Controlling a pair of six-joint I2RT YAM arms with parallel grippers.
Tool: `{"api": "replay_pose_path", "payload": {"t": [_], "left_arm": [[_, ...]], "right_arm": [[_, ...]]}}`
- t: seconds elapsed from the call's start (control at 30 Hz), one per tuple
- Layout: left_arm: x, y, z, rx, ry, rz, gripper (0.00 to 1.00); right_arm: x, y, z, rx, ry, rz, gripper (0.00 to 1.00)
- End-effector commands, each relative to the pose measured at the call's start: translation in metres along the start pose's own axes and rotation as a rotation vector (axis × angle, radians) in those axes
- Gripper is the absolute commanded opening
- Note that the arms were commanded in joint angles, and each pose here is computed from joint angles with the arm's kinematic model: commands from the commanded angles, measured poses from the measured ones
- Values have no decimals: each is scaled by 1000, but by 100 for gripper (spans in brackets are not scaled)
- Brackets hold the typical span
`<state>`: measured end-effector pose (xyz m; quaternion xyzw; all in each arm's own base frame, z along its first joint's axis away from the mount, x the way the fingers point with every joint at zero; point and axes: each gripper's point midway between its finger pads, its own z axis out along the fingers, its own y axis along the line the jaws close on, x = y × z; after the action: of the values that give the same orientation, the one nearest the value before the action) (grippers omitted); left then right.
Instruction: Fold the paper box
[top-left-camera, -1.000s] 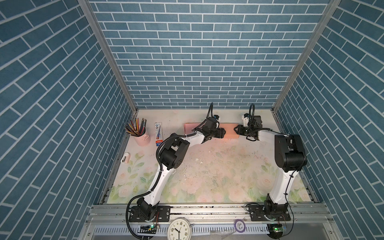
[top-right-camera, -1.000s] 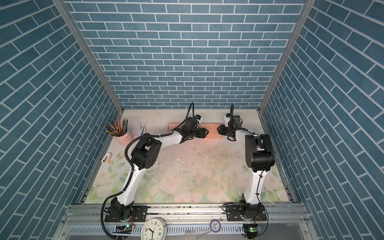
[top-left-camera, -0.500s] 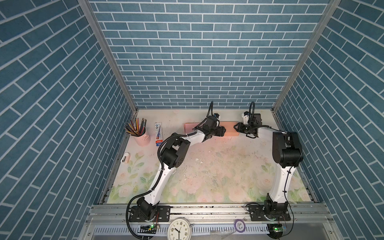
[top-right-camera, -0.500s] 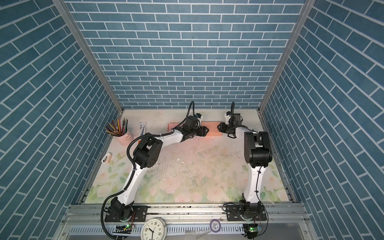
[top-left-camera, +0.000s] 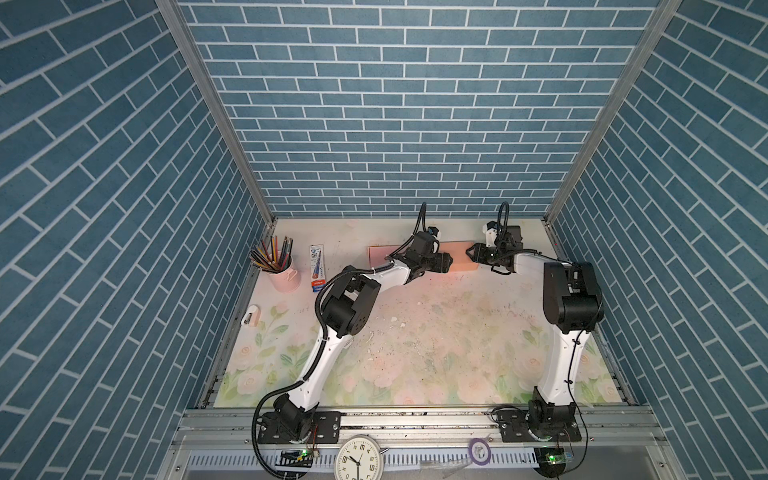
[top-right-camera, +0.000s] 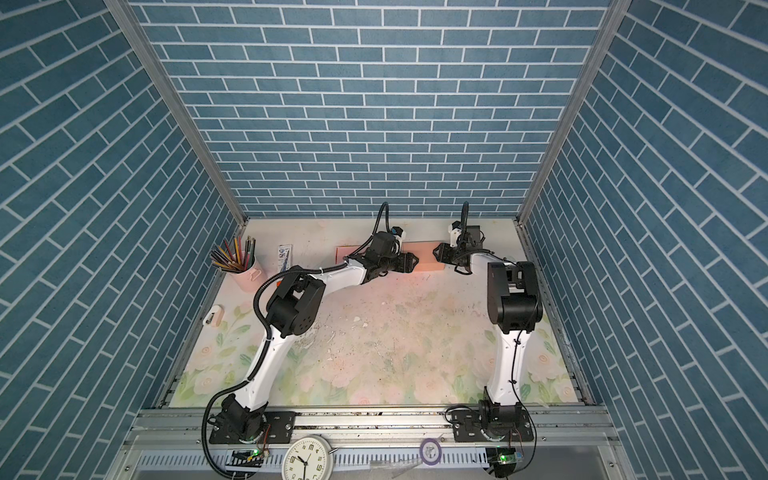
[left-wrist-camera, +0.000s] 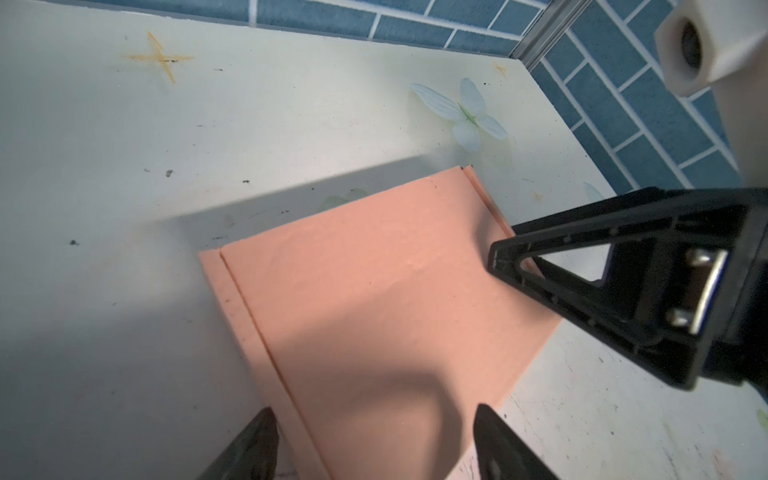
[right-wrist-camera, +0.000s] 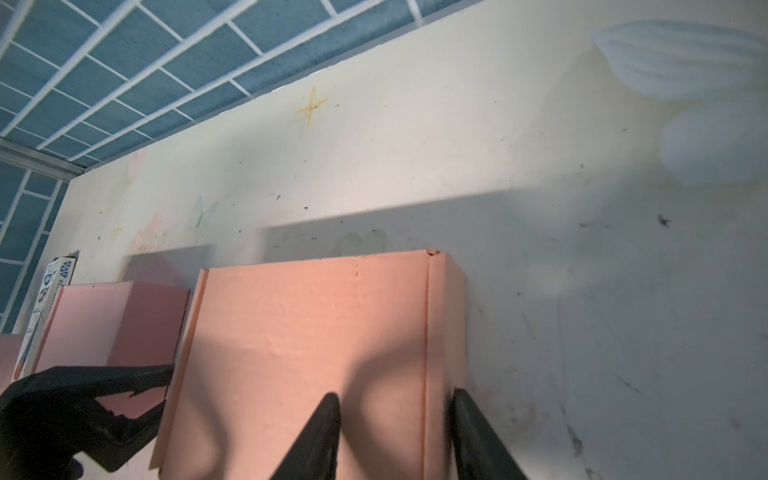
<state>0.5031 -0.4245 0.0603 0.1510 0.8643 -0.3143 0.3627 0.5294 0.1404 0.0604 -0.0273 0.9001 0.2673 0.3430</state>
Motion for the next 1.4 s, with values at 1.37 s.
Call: {"api": "replay_pose_path", "payload": {"t": [1.37], "left_arm": [[0, -24, -105, -30, -85, 122, 88]], "right_arm": [[5, 50, -103, -19, -109, -85, 89]]}}
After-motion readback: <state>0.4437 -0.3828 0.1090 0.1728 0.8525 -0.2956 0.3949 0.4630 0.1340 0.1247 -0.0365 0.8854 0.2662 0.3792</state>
